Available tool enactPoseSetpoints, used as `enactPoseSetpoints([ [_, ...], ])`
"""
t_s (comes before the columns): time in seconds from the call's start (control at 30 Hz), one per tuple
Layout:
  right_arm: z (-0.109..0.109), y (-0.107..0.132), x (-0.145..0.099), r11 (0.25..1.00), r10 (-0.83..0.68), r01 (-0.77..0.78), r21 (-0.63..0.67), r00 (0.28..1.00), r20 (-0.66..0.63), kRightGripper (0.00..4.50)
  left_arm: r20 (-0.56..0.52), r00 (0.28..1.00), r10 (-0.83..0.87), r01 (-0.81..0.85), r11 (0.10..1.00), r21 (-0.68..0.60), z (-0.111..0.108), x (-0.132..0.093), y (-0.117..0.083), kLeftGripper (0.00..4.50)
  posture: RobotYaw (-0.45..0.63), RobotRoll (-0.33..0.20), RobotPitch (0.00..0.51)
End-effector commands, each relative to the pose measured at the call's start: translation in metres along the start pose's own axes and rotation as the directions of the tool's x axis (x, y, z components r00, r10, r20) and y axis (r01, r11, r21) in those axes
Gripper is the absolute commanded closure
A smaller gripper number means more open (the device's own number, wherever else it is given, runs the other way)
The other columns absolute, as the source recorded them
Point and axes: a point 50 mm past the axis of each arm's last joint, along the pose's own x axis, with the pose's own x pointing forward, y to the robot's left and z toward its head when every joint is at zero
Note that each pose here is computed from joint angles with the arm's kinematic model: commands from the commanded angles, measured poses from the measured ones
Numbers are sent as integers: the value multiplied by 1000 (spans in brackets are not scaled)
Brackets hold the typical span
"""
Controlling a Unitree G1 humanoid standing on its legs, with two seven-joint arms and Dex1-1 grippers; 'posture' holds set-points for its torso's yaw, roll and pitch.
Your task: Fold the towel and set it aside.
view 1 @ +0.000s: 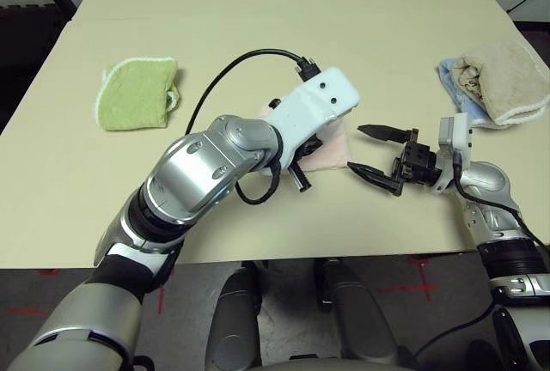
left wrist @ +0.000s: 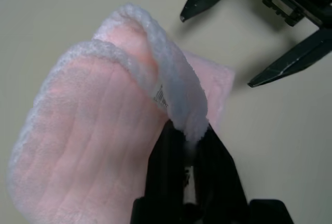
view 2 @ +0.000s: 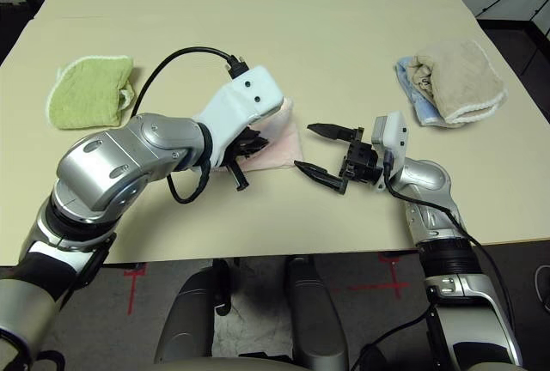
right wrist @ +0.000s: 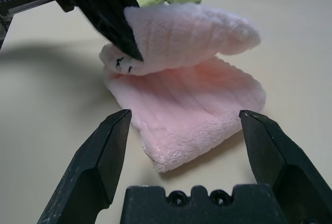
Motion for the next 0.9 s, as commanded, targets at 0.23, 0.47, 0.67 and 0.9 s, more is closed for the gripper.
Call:
enactPoseSetpoints([
  [0.23, -5, 2, -3, 1000, -6, 6, 8, 1000, -16, 0, 33, 998, -49, 49, 999, 1, 9, 2, -7, 627, -156, 0, 288],
  [0.47, 3, -13, -13, 997, -73, 73, 7, 997, -10, 0, 170, 985, -35, 57, 991, -125, 26, -6, 2, 12, -146, 0, 287],
  [0.67, 26, -28, -2, 986, -163, 159, 46, 983, 80, 0, 267, 954, 138, -68, 964, -256, 20, -22, 36, 12, -138, 0, 277],
  [0.9, 37, -18, 29, 984, -154, 137, 114, 976, 153, 0, 264, 918, 295, -160, 887, -433, -19, -43, 58, 12, -108, 0, 264],
])
